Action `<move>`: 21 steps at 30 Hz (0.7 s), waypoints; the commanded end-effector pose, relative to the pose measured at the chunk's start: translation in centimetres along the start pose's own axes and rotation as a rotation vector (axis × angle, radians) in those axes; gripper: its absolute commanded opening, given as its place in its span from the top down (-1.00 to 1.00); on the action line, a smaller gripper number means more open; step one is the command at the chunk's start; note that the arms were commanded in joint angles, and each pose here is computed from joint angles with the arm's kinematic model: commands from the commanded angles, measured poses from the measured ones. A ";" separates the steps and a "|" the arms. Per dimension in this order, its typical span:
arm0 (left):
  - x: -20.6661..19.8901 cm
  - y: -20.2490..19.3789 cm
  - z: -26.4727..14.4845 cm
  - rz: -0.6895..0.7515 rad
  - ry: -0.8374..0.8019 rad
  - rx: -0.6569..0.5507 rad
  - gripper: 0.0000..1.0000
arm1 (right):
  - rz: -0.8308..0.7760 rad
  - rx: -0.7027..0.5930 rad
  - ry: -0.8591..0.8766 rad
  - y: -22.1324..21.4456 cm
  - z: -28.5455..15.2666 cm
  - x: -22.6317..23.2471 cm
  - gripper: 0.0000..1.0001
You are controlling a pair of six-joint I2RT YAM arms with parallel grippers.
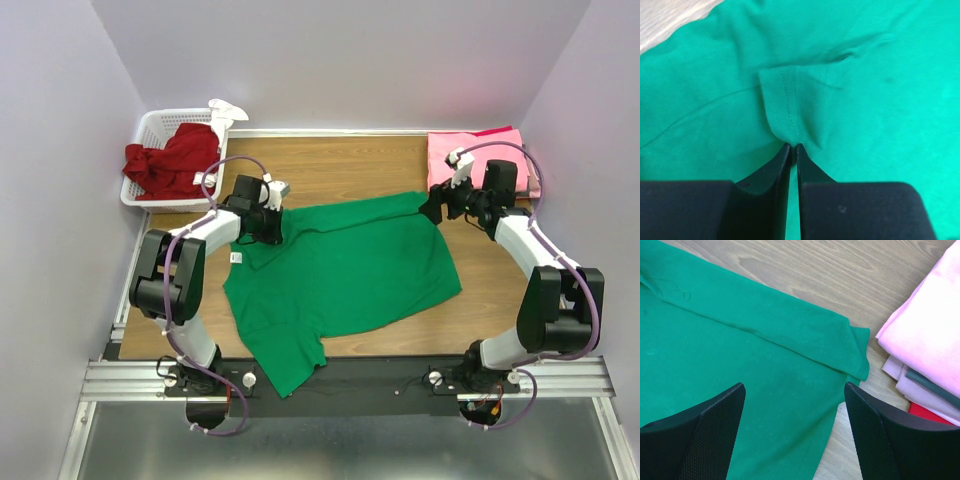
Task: Fold and stack the t-shirts
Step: Fold the tshirt
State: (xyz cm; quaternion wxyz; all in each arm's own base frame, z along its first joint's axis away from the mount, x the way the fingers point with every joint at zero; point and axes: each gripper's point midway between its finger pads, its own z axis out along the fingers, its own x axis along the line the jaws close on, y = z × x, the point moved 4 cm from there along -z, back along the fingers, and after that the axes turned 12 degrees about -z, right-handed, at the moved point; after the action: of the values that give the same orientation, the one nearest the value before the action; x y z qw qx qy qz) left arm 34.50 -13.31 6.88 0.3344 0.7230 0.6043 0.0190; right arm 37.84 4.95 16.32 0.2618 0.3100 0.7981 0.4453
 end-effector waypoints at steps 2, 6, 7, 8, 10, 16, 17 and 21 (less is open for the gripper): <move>-2.8 0.0 -1.5 0.032 -0.102 -0.018 0.70 | 0.020 0.006 0.023 -0.5 -0.3 0.5 -0.73; -4.2 -0.6 -1.9 0.034 -0.142 -0.019 0.73 | 0.021 0.004 0.021 -0.4 -0.4 0.4 -0.73; -4.5 -0.8 -1.9 0.036 -0.150 -0.015 0.73 | 0.019 0.002 0.020 -0.4 -0.4 0.4 -0.73; -4.9 -1.0 -1.8 0.042 -0.161 -0.010 0.73 | 0.021 0.003 0.019 -0.4 -0.4 0.3 -0.73; -5.7 -1.7 -1.7 0.046 -0.184 0.011 0.73 | 0.020 0.002 0.020 -0.4 -0.4 0.3 -0.73; -7.1 -3.7 -1.5 0.070 -0.207 0.053 0.52 | 0.020 -0.001 0.018 -0.4 -0.6 0.3 -0.73; -7.5 -3.8 -1.7 0.079 -0.214 0.055 0.48 | 0.019 -0.001 0.016 -0.4 -0.6 0.2 -0.73; -8.6 -3.8 -2.5 0.108 -0.260 0.046 0.14 | 0.021 0.002 0.016 -0.5 -0.6 0.2 -0.73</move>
State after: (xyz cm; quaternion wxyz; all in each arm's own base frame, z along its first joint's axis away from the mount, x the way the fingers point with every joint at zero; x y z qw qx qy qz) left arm 28.51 -18.76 8.03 0.3589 0.7568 0.5432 -0.0588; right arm 37.86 4.66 16.33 0.2628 0.3127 0.7968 0.4453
